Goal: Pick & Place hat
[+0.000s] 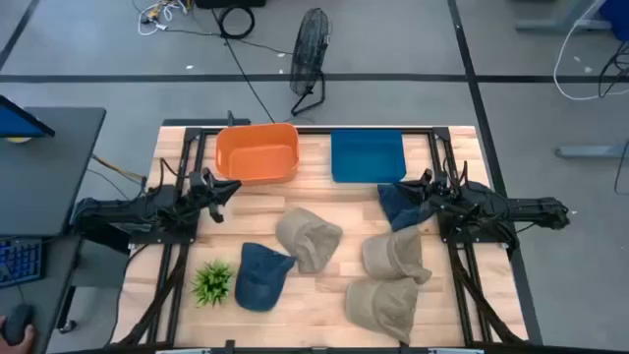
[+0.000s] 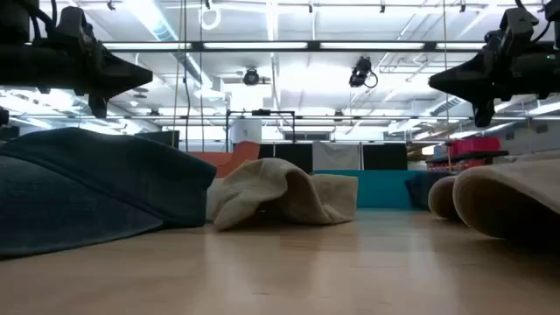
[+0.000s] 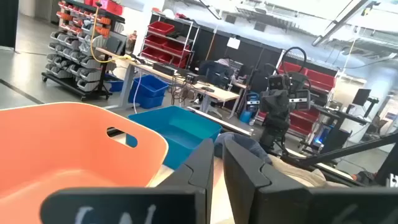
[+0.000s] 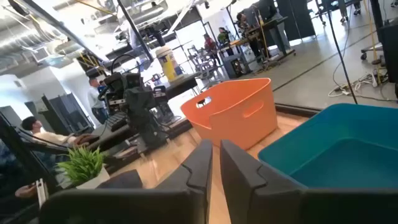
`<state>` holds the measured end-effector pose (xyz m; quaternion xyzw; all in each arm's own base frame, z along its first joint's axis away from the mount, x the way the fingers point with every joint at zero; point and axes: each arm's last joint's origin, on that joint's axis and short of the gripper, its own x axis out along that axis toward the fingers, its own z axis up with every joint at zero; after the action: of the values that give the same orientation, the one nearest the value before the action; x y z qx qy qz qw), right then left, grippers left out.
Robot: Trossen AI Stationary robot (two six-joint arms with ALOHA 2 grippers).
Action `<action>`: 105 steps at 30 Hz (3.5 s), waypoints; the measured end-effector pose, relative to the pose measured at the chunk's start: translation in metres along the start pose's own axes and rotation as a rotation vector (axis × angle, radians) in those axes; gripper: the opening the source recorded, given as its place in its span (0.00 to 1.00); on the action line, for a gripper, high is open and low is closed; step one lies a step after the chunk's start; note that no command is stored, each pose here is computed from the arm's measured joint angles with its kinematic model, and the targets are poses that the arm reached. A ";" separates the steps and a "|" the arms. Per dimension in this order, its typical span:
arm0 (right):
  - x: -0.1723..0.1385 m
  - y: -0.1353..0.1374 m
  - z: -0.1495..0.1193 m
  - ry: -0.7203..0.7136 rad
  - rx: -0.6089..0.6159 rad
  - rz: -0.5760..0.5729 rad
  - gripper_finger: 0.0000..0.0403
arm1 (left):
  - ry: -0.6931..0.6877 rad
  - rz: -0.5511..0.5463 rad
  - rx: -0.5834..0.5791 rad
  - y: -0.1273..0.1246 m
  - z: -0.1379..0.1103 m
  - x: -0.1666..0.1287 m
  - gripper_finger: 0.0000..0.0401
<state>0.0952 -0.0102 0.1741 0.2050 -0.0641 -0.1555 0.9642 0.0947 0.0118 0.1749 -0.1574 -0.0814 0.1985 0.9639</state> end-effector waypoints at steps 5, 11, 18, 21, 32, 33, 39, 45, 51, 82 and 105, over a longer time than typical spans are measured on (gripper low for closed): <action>0.000 0.000 0.000 0.000 0.000 0.000 0.10 | 0.000 0.000 0.000 0.000 0.000 0.000 0.10; 0.000 0.000 0.000 0.000 0.000 0.000 0.10 | 0.000 0.000 0.000 0.000 0.000 0.000 0.10; 0.000 0.000 0.000 0.000 0.000 0.000 0.10 | 0.000 0.000 -0.001 0.000 0.000 0.000 0.10; 0.000 0.000 0.000 0.000 0.000 0.000 0.10 | -0.001 0.000 -0.001 0.000 0.000 0.000 0.10; 0.000 0.000 0.000 0.000 0.000 0.000 0.10 | 0.000 0.000 0.000 0.000 0.000 0.000 0.10; 0.000 0.000 0.000 0.000 0.000 0.000 0.10 | 0.000 0.000 0.000 0.000 0.000 0.000 0.10; 0.000 0.000 0.000 0.000 0.000 0.000 0.10 | 0.000 0.000 0.000 0.000 0.000 0.000 0.10; 0.000 0.000 0.000 0.000 0.000 0.000 0.10 | 0.000 0.000 -0.001 0.000 0.000 0.000 0.10; 0.000 0.000 0.000 -0.001 0.043 0.000 0.10 | 0.000 0.000 0.000 0.000 0.000 0.000 0.10; -0.008 0.012 0.039 -0.371 0.305 0.135 0.10 | -0.283 -0.251 -0.370 -0.016 0.050 -0.007 0.10; 0.009 0.068 0.156 0.378 -0.118 -0.274 0.43 | 0.095 -0.141 0.124 -0.098 0.191 0.074 0.10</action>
<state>0.0929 -0.0126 0.3445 0.1805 0.1550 -0.2475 0.9392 0.1547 0.0078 0.3940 -0.1005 -0.0339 0.1271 0.9862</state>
